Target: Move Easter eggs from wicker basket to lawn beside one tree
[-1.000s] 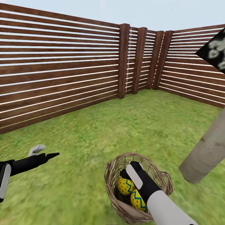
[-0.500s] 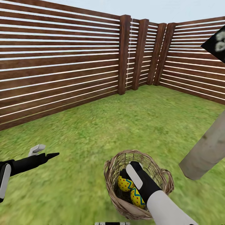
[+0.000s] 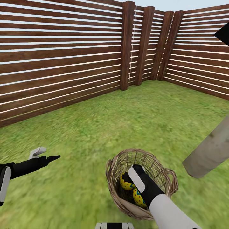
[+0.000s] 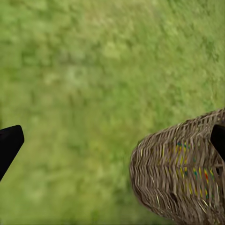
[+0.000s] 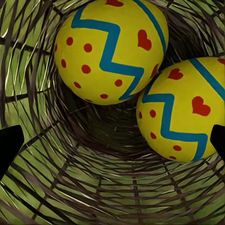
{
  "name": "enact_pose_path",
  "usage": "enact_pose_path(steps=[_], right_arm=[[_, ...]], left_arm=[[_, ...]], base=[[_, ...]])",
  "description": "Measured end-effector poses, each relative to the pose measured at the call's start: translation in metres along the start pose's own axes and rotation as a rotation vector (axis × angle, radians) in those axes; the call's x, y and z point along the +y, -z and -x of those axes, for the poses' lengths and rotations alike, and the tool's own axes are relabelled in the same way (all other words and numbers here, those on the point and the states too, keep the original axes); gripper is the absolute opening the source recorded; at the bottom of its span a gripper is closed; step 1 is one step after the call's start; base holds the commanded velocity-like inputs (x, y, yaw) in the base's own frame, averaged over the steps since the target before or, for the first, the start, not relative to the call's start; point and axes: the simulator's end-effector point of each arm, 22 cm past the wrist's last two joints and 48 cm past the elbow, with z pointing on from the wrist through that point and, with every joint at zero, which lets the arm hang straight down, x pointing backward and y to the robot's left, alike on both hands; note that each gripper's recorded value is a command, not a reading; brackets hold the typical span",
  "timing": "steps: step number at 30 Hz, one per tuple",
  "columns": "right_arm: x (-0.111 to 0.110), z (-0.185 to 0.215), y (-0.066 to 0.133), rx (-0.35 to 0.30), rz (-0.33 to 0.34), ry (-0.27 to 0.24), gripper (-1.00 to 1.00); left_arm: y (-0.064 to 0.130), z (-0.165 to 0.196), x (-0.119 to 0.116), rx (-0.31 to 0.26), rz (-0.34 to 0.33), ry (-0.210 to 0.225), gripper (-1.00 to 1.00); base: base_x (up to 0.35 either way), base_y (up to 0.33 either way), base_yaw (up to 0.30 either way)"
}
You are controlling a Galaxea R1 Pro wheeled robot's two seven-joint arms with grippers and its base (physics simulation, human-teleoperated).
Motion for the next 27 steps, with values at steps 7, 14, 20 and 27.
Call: enact_pose_path(steps=[7,14,20,27], right_arm=[[-0.0001,0.0001,0.0000,0.000,0.000,0.000,1.00],[-0.0003,0.0000,-0.0001,0.000,-0.001,0.001,1.00],[-0.0003,0.0000,-0.0001,0.000,-0.001,0.001,1.00],[-0.0003,0.0035,0.0000,-0.017,-0.002,-0.010,1.00]], left_arm=[[-0.0003,-0.0002,-0.0005,0.001,-0.001,0.000,1.00],[-0.0009,-0.0003,-0.0018,0.000,-0.003,-0.002,1.00],[-0.0005,0.0000,-0.0016,0.000,-0.002,-0.002,1.00],[-0.0004,-0.0001,-0.0015,0.000,-0.002,-0.002,1.00]], base=[[0.000,0.000,0.000],[-0.028,-0.108,0.000],[-0.014,-0.034,0.000],[-0.001,-0.002,0.000]])
